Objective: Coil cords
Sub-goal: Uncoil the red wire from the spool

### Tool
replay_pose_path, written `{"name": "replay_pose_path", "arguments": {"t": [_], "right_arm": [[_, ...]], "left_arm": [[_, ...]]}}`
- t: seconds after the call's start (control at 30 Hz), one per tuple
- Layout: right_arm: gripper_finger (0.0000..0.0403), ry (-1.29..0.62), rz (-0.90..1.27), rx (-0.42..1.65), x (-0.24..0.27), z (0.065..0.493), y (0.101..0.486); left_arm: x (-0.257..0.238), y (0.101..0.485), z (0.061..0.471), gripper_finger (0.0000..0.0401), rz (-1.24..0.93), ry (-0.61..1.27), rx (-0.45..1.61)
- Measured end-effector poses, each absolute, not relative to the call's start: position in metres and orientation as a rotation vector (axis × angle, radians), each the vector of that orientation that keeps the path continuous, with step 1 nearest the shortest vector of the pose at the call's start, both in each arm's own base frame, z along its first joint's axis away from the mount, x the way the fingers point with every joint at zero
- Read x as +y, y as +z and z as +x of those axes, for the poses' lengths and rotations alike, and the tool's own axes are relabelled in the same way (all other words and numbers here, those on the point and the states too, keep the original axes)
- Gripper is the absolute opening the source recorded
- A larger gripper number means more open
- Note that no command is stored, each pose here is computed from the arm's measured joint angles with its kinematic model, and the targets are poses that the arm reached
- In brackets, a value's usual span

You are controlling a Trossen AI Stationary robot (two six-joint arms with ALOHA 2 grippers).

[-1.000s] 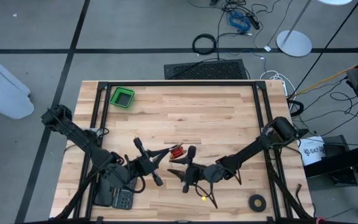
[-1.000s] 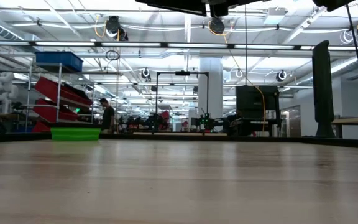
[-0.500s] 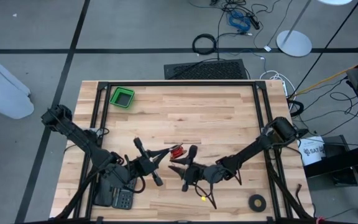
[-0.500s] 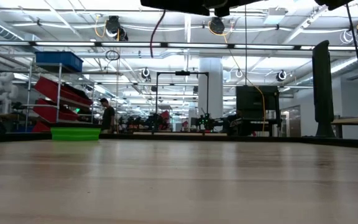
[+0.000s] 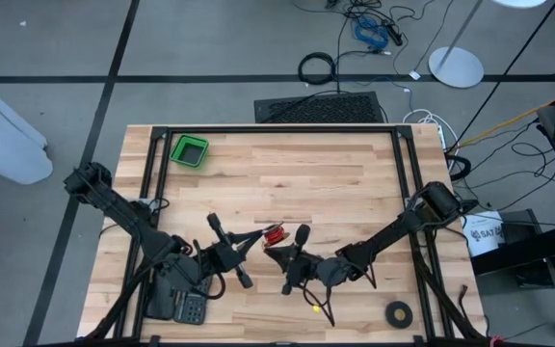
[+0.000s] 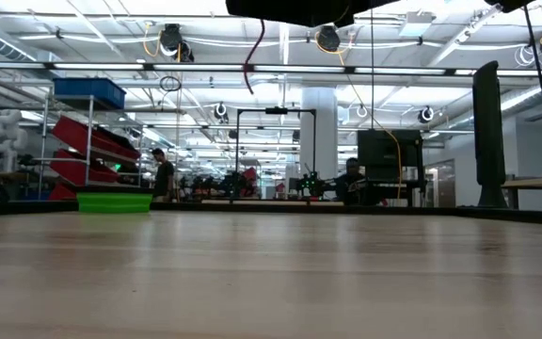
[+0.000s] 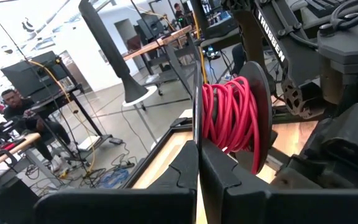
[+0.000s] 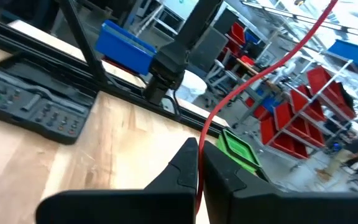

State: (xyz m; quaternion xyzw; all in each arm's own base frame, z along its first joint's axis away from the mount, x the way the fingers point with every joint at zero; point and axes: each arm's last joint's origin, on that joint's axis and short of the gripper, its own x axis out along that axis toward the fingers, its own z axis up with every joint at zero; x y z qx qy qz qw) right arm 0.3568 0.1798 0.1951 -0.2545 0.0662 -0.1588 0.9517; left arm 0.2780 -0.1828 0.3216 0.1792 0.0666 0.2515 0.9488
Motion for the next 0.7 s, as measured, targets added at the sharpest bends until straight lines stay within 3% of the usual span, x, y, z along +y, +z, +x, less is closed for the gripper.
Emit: {"name": "replay_pose_path", "arguments": {"t": [0.27,0.7], "right_arm": [[0.0001,-0.314,-0.506,0.109,0.188,0.349,0.206],[0.0000,-0.300,-0.424,0.004,0.201,0.317,0.262]], "left_arm": [[-0.182,0.321,0.278,0.0004,0.355,0.514,0.134],[-0.169,0.307,0.284,0.0004,0.349,0.553,0.214]]}}
